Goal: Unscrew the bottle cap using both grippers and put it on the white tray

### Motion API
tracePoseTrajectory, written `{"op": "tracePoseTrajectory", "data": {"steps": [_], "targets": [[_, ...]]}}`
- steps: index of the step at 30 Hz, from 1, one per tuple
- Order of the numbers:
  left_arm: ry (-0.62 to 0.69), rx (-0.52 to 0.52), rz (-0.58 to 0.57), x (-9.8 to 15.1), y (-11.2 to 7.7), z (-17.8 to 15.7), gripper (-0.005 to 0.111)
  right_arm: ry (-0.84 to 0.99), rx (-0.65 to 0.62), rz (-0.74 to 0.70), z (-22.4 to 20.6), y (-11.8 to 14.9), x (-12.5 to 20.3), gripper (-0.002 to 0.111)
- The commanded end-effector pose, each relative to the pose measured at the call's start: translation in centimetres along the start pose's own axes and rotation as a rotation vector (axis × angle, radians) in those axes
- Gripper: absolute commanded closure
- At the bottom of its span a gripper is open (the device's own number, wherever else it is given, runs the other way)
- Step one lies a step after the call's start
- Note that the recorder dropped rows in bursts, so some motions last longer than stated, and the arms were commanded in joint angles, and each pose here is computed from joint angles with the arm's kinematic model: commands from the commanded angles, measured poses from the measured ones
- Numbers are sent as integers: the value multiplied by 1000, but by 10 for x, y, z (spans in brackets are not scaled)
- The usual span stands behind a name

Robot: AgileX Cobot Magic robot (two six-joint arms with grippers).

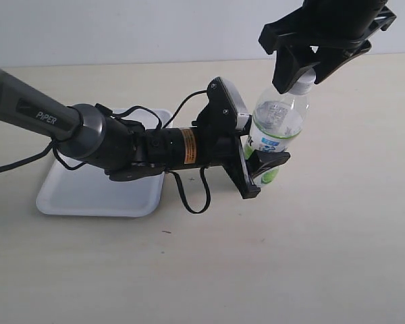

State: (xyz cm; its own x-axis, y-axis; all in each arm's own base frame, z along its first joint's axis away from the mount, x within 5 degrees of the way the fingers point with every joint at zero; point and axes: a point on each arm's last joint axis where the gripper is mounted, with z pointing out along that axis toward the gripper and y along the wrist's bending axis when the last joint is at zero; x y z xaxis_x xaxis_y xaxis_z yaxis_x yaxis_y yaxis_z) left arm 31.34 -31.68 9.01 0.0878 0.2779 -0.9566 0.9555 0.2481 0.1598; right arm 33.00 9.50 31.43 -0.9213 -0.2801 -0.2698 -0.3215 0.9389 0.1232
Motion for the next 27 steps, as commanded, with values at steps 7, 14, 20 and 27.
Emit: {"op": "tracePoseTrajectory", "data": {"steps": [7, 14, 20, 27], "targets": [[19, -3, 6, 1, 1, -2, 107, -4, -3, -9, 0, 1, 0, 54], [19, -3, 6, 1, 1, -2, 107, -6, -3, -9, 0, 1, 0, 60], [19, -3, 6, 1, 1, -2, 107, -6, -3, -9, 0, 1, 0, 61], [19, -3, 6, 1, 1, -2, 107, -4, 13, -15, 0, 0, 0, 75]]}}
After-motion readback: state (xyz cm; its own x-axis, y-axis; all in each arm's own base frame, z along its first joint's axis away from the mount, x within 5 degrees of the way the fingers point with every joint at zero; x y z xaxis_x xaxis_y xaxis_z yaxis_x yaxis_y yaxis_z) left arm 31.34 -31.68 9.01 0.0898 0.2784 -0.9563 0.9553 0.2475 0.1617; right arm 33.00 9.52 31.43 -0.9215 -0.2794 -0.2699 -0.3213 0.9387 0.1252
